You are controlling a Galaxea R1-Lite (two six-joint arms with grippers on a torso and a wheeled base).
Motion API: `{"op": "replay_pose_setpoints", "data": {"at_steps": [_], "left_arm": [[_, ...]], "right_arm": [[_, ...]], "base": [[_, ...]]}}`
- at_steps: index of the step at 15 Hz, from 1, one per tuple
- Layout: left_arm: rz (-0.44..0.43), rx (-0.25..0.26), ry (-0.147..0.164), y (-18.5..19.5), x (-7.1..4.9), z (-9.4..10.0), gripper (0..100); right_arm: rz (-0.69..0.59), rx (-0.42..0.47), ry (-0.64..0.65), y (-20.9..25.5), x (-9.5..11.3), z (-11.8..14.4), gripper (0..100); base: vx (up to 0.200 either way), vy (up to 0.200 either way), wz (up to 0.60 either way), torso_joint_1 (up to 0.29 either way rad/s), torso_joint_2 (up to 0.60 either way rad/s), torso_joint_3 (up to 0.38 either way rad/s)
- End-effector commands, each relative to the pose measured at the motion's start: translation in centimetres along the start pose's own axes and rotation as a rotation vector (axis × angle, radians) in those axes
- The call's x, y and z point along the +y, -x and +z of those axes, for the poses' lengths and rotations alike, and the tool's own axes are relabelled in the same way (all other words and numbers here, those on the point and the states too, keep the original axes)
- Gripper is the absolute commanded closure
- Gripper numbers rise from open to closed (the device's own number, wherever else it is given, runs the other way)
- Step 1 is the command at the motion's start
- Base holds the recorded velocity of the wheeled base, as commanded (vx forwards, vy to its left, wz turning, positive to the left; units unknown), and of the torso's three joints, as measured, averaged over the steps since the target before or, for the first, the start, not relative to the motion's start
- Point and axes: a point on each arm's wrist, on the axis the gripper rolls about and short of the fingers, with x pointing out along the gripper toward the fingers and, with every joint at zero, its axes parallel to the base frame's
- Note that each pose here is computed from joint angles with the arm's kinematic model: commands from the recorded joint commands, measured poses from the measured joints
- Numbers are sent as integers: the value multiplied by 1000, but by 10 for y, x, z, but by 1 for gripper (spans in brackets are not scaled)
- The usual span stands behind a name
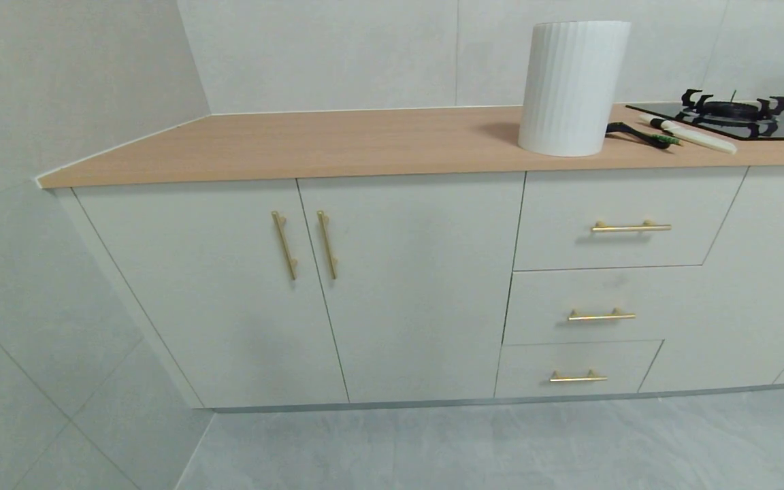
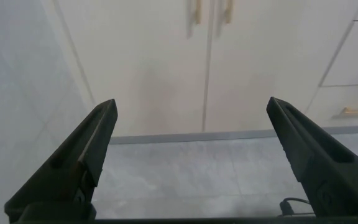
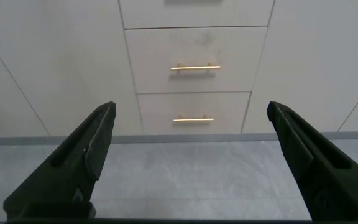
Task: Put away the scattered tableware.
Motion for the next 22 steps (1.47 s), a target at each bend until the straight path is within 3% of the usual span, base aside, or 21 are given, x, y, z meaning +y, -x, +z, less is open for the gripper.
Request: {"op": "replay_pose_setpoints", "data": {"at_steps": [1, 9, 16, 22], "left_arm": [[-1, 1, 0, 0, 0, 0, 0], [1, 1, 0, 0, 0, 0, 0], [1, 1, 0, 0, 0, 0, 0], [1, 1, 0, 0, 0, 0, 0]], "right_arm": [[0, 2, 1, 0, 0, 0, 0], [0, 3, 1, 0, 0, 0, 0], [0, 2, 1, 0, 0, 0, 0], [0, 2, 3, 0, 0, 0, 0]], "base": [[0, -200, 0, 12, 2, 7], [0, -200, 0, 3, 2, 3], [0, 0, 0, 0, 0, 0], [200, 0, 0, 2, 2, 3]]}}
